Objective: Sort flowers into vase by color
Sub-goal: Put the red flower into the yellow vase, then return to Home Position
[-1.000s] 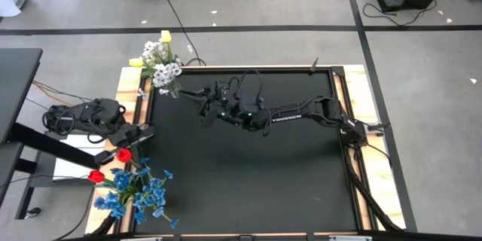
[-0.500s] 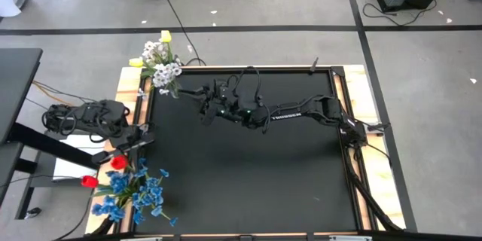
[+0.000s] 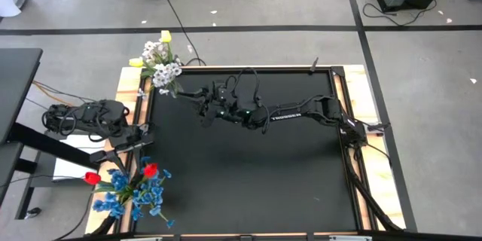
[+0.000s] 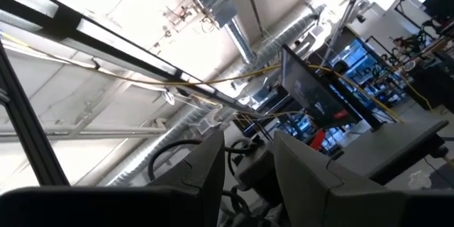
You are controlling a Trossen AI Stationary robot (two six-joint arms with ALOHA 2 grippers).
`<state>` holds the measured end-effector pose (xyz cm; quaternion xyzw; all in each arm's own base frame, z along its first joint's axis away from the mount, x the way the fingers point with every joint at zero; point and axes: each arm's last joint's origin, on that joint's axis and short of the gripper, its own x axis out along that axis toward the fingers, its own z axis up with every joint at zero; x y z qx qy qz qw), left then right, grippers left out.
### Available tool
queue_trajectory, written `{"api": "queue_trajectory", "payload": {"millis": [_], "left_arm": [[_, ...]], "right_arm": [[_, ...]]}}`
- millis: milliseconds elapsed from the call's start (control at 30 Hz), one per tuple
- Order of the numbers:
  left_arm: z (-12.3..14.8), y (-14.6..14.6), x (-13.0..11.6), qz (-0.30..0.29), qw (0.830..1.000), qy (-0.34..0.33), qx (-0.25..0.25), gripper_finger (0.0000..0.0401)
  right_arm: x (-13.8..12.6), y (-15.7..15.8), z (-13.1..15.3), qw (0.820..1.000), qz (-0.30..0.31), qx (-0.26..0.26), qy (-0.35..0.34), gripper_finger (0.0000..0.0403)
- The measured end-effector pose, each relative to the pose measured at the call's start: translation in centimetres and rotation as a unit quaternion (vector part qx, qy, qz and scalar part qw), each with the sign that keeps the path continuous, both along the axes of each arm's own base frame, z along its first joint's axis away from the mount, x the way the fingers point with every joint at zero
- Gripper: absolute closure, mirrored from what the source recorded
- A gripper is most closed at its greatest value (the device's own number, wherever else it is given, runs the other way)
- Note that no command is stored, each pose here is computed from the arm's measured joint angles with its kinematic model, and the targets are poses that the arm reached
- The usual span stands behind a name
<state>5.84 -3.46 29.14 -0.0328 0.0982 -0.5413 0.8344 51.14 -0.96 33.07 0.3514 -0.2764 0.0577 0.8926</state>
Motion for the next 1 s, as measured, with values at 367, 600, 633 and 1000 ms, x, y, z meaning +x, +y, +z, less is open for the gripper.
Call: {"api": "queue_trajectory", "payload": {"millis": [367, 600, 633, 1000], "left_arm": [[2.0, 0.2, -0.9, 0.012, 1.0, -0.002, -0.011, 0.0223], [4.7, 0.6, -2.1, 0.06, 0.997, -0.051, -0.012, 0.0223], [5.0, 0.7, -2.2, 0.077, 0.995, -0.056, -0.012, 0.0223], [8.0, 2.3, -2.5, 0.373, 0.922, -0.099, -0.022, 0.0257]], "right_arm": [[0.0, 0.0, 0.0, 1.0, 0.029, -0.005, 0.002, 0.0272], [0.2, 0.6, -0.2, 0.998, 0.043, -0.035, 0.015, 0.0272], [0.2, 0.8, -0.2, 0.998, 0.043, -0.039, 0.015, 0.0273], [-2.3, 2.8, 3.3, 0.968, 0.014, -0.161, 0.192, 0.0347]]}}
